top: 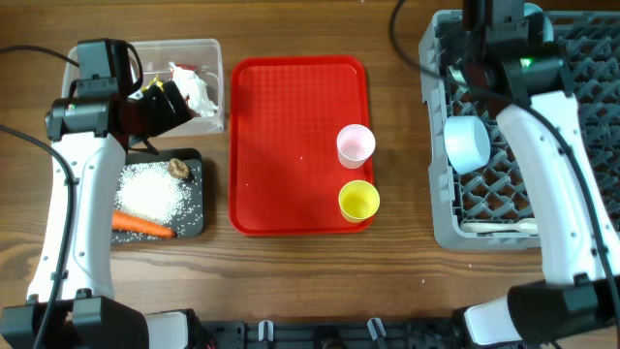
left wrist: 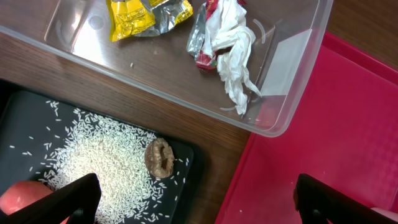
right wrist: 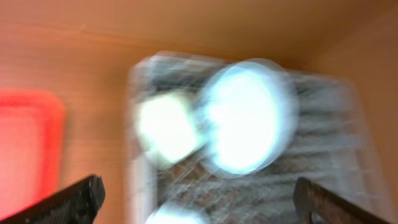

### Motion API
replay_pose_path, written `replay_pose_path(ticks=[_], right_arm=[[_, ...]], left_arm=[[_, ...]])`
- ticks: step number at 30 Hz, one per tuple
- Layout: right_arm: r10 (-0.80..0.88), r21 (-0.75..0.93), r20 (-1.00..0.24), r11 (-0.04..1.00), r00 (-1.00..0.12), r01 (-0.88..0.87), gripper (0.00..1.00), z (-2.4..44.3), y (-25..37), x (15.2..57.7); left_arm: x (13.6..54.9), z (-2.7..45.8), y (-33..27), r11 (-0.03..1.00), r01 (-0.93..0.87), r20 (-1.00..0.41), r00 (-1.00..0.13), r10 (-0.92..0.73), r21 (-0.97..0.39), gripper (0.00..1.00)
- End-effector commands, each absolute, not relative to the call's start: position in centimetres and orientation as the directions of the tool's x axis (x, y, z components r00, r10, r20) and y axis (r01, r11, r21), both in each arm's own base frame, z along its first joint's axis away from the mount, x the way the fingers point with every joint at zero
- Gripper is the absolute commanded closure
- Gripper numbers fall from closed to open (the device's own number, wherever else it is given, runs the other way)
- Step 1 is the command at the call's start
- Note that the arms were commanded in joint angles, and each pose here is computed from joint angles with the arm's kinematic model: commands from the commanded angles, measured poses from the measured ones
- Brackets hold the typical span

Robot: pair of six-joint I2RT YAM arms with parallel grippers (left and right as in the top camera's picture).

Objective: Sort waste into correct bins and load items into the dishwasher rack
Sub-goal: 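Reach the left gripper to the pink cup and grasp it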

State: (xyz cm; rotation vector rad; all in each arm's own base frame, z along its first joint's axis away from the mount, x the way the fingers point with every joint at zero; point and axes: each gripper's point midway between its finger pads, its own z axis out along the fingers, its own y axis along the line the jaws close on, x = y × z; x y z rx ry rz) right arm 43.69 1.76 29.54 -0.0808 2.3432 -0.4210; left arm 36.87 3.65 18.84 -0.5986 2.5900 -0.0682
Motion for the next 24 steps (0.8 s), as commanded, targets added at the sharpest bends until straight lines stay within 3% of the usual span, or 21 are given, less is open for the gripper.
replay_pose_path(ticks=[1,4,13,19,24], right_arm=[[-0.178,0.075,-0.553,0.962,-0.814,-0.261,0.0,25.5,10.1,40.6],[-0.09,0.115,-0.48,0.98,-0.873,-0.164,0.0,24.3,9.5,39.3],[0.008,0.11,-0.532,0.992,-0.847,-0.06,0.0,27.8,6.7,37.1],[0.165,0.135,-0.582,0.985,-0.796,0.105,0.0,30.9,1.4,34.9],[0.219,0.149,-0.598,0.976,-0.771,0.161,0.0,31.9,-0.7,33.9]], left_arm=[[37.1,19.2,4.0,0.897,-0.414,-0.453,-0.778,-0.436,-0.152,0.0],[37.1,19.2,4.0,0.898,-0.414,-0.453,-0.778,-0.436,-0.152,0.0],[38.8,20.3,3.6,0.9,-0.386,-0.509,-0.744,-0.433,-0.201,0.0],[38.9,20.4,1.3,0.897,-0.316,-0.465,-0.772,-0.432,-0.309,0.0],[40.3,22.3,-5.2,0.827,-0.085,-0.433,-0.82,-0.375,-0.555,0.03]])
